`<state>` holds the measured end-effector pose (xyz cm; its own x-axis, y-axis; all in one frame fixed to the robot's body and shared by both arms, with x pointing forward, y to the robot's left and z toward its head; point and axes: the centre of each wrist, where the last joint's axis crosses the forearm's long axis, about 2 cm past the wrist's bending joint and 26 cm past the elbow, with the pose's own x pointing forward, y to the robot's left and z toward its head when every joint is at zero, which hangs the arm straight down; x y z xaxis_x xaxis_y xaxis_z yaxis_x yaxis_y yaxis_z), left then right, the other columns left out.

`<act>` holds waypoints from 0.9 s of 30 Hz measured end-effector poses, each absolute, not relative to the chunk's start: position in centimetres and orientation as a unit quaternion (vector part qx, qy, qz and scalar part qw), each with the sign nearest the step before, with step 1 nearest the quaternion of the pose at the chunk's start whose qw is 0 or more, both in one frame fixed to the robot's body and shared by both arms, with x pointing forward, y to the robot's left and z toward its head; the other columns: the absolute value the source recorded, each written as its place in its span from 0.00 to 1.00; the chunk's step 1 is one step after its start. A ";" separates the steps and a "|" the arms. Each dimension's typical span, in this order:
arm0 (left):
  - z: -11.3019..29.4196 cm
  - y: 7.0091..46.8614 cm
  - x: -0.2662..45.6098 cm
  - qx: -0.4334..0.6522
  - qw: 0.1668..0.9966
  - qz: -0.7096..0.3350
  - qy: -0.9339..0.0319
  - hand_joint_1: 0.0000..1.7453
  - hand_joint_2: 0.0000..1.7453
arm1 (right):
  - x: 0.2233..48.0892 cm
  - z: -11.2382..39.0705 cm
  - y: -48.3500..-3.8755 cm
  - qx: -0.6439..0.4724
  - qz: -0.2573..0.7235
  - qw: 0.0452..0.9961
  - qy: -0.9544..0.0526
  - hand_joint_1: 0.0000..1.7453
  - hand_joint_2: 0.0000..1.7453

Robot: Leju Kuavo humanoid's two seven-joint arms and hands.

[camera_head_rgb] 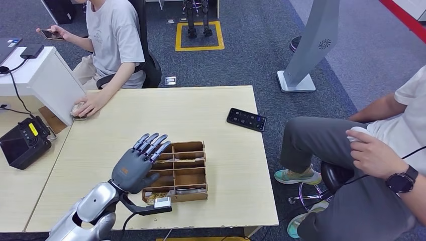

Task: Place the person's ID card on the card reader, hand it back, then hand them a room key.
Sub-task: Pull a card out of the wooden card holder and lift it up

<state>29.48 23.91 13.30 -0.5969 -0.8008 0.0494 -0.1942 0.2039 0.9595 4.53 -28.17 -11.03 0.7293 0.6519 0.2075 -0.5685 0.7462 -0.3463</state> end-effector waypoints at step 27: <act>13.4 22.4 29.5 0.294 0.334 -0.512 -0.735 0.00 1.00 | 4.5 -11.0 -28.0 -0.129 0.334 0.920 -0.158 0.00 1.00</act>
<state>29.49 22.44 13.43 -0.6043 -0.7738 0.1900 -0.0895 0.3028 0.9488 4.51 -28.03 -11.03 0.7266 0.6560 0.2041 -0.5743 0.7431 -0.3436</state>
